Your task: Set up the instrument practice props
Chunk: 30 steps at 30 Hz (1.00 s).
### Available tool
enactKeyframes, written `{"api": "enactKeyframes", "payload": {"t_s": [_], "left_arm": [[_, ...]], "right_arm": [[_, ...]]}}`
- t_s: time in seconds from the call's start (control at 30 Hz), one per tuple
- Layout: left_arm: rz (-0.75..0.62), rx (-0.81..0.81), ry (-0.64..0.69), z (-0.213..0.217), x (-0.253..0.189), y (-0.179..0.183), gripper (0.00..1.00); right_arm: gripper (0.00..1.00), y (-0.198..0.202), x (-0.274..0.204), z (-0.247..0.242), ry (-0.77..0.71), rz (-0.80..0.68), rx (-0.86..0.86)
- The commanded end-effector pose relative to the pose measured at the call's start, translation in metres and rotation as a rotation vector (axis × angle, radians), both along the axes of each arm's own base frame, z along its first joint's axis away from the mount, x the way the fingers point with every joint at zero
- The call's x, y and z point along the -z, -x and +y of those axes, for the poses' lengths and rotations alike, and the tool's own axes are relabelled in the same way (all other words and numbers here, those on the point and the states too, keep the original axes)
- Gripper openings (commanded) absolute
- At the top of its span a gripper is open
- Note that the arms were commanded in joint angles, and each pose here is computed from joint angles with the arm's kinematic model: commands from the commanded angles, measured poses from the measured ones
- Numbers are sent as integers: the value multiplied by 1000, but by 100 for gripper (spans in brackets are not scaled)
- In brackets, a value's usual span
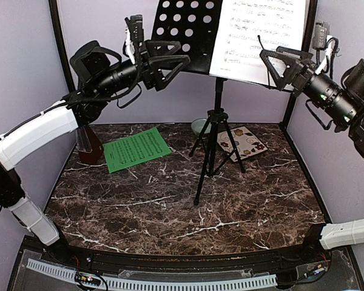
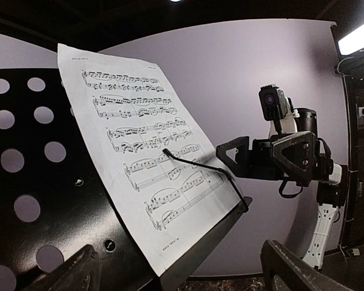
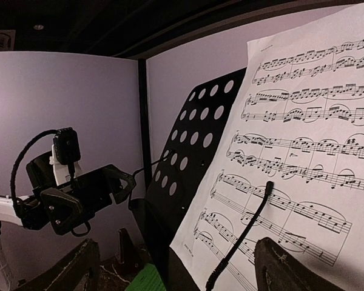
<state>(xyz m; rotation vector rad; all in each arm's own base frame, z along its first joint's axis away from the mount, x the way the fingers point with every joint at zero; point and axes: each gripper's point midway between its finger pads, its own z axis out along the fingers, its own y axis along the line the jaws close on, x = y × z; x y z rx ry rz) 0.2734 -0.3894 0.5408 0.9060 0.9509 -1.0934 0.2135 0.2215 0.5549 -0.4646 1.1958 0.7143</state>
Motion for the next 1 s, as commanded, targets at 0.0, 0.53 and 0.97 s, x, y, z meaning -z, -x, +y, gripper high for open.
{"api": "enactKeyframes", "payload": {"t_s": [0.0, 0.53, 0.97], "left_arm": [[-67, 9, -2, 30, 7, 29, 94], [174, -97, -264, 40, 213, -16, 95], [96, -230, -345, 9, 292, -105, 85]], "right_arm": [[89, 26, 16, 16, 73, -54, -157], [86, 34, 193, 60, 24, 275, -382], [81, -28, 282, 27, 193, 438, 12]]}}
